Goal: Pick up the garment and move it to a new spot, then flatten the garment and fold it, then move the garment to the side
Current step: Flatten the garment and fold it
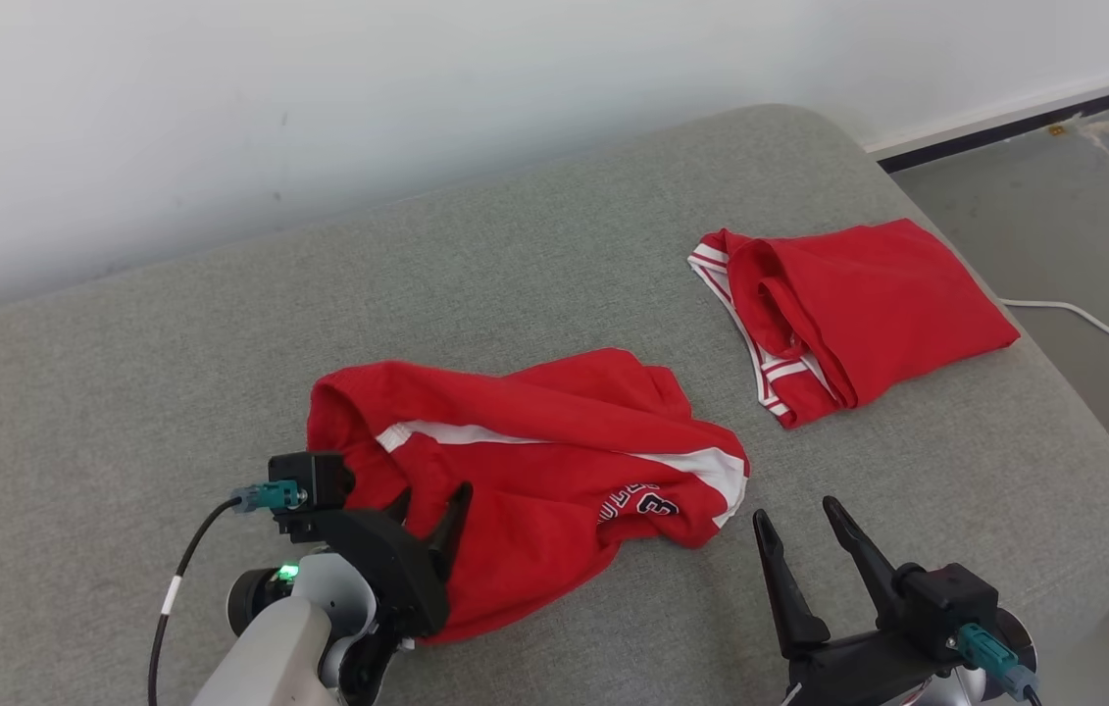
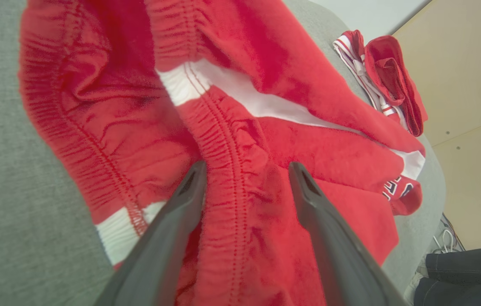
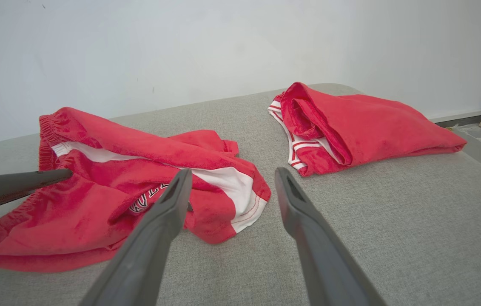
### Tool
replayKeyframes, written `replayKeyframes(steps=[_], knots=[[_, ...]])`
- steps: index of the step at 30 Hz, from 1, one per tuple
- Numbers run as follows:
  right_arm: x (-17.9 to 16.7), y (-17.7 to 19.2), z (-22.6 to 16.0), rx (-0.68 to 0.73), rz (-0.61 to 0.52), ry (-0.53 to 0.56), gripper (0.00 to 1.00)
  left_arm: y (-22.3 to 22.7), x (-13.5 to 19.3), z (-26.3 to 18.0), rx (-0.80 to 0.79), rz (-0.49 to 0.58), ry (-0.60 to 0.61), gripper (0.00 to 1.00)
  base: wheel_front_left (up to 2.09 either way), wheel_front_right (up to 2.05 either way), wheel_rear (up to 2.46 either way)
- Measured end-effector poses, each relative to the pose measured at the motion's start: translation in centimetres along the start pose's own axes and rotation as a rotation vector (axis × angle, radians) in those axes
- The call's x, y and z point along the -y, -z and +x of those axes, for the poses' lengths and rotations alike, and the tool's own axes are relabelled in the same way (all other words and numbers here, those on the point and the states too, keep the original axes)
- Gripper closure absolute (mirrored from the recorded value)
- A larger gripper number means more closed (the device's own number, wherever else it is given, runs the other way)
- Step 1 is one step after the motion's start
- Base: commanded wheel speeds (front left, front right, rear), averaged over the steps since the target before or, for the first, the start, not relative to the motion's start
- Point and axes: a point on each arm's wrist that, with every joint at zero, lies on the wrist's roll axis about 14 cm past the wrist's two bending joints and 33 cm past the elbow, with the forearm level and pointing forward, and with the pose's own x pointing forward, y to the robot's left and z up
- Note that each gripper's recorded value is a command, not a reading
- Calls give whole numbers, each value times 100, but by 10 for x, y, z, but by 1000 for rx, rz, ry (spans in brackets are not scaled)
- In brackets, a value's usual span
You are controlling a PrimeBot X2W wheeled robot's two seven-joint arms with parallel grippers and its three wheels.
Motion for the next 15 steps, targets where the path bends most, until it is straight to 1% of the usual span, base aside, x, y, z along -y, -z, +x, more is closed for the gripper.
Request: replayKeyframes(steps=[1, 2, 3, 10, 15], knots=[[0, 0, 0, 0, 1, 0, 0, -3, -1, 0, 10, 3, -1, 31, 0, 0, 0], [0, 0, 1, 1, 1, -1, 0, -4, -1, 0, 18, 7, -2, 58, 0, 0, 0], [-1, 0, 1, 1, 4, -2, 0, -5, -2, -1, 24, 13, -4, 100, 0, 0, 0], [-5, 0, 4, 4, 10, -17, 0, -13, -6, -10, 79, 29, -11, 100, 0, 0, 0], [-13, 0, 5, 2, 14, -41, 0, -22, -15, -29, 170, 36, -23, 100, 0, 0, 0]])
